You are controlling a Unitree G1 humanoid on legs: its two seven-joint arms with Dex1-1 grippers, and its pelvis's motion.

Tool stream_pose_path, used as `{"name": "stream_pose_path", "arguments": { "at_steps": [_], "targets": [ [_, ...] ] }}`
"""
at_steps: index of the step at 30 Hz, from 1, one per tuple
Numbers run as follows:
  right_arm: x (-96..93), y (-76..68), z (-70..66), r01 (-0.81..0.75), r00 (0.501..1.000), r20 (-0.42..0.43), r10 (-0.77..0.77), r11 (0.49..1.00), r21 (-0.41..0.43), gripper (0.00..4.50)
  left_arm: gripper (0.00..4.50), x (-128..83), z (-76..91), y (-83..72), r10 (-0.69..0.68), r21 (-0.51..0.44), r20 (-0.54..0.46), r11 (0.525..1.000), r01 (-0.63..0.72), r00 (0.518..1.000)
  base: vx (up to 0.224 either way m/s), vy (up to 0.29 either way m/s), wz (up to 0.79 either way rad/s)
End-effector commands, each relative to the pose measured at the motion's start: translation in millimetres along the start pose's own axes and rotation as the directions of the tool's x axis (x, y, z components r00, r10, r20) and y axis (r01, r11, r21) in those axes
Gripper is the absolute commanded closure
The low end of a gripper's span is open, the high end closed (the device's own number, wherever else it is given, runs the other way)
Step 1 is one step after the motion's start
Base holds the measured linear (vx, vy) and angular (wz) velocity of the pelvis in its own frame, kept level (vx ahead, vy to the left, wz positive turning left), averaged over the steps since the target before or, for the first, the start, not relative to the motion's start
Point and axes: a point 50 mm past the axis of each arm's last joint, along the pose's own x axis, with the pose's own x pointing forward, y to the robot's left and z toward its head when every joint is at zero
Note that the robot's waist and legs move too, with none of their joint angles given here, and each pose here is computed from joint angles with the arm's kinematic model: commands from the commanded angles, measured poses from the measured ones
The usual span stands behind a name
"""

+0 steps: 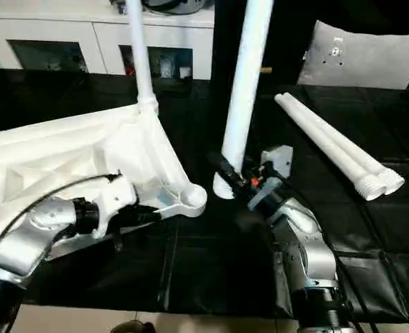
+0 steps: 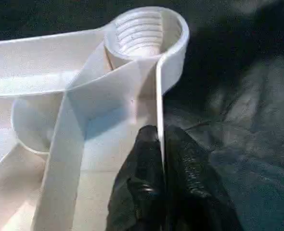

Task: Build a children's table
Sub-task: Insert table leg to table base

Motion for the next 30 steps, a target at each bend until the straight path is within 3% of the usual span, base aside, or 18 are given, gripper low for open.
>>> {"name": "stream_pose_path", "arguments": {
  "at_steps": [1,5,9,12,14,16,18,20,22,27,30],
  "targets": [
    [5.3,4.9,6.5,-0.031,1.0,0.003,0.031,0.999,-0.027,2.59,3.84,-4.9,22.9,2.8,-0.026,0.046,0.1,0.999,0.021,0.995,0.0,0.0,0.0],
    [9.1,14.7,3.9,-0.083,0.997,-0.014,0.082,0.996,-0.026,2.59,3.56,-5.8,37.2,15.0,0.051,-0.001,0.193,0.999,-0.051,0.98,0.0,0.0,0.0],
    [11.0,19.0,2.7,-0.095,0.995,-0.02,0.094,0.995,-0.025,2.59,3.31,-1.9,44.9,34.4,0.194,-0.055,0.194,0.981,-0.187,0.962,0.0,0.0,0.0],
    [13.1,25.3,0.7,-0.128,0.991,-0.051,0.126,0.991,-0.044,2.59,3.24,5.9,65.6,64.8,0.421,-0.179,0.212,0.904,-0.388,0.882,0.0,0.0,0.0],
    [13.1,26.2,-0.1,-0.133,0.99,-0.059,0.13,0.99,-0.051,2.59,3.24,9.6,73.3,66.5,0.427,-0.19,0.227,0.901,-0.39,0.875,0.0,0.0,0.0],
    [13.6,27.2,-0.9,-0.134,0.989,-0.068,0.13,0.99,-0.055,2.59,3.24,18.8,91.7,61.8,0.372,-0.165,0.279,0.927,-0.337,0.885,0.0,0.0,0.0],
    [13.8,25.9,-2.5,-0.124,0.989,-0.083,0.119,0.99,-0.068,2.59,3.24,28.2,109.5,46.8,0.257,-0.104,0.339,0.966,-0.235,0.905,0.0,0.0,0.0],
    [13.9,24.9,-3.4,-0.119,0.989,-0.092,0.112,0.99,-0.076,2.59,2.96,32.1,117.5,37.9,0.193,-0.07,0.367,0.981,-0.18,0.91,0.0,0.0,0.0],
    [12.7,21.6,-3.5,-0.09,0.992,-0.098,0.081,0.992,-0.086,2.59,2.89,36.4,130.7,9.3,-0.014,0.007,0.417,1.0,0.012,0.909,0.0,0.0,0.0],
    [11.2,16.0,-3.3,-0.057,0.993,-0.106,0.045,0.993,-0.106,2.59,2.56,36.6,134.7,-16.5,-0.202,0.105,0.434,0.979,0.173,0.878,0.0,0.0,0.0],
    [11.1,15.0,-2.5,-0.051,0.994,-0.106,0.039,0.993,-0.11,2.59,2.42,37.0,131.4,-18.8,-0.225,0.098,0.428,0.974,0.203,0.875,0.0,0.0,0.0]
  ]
}}
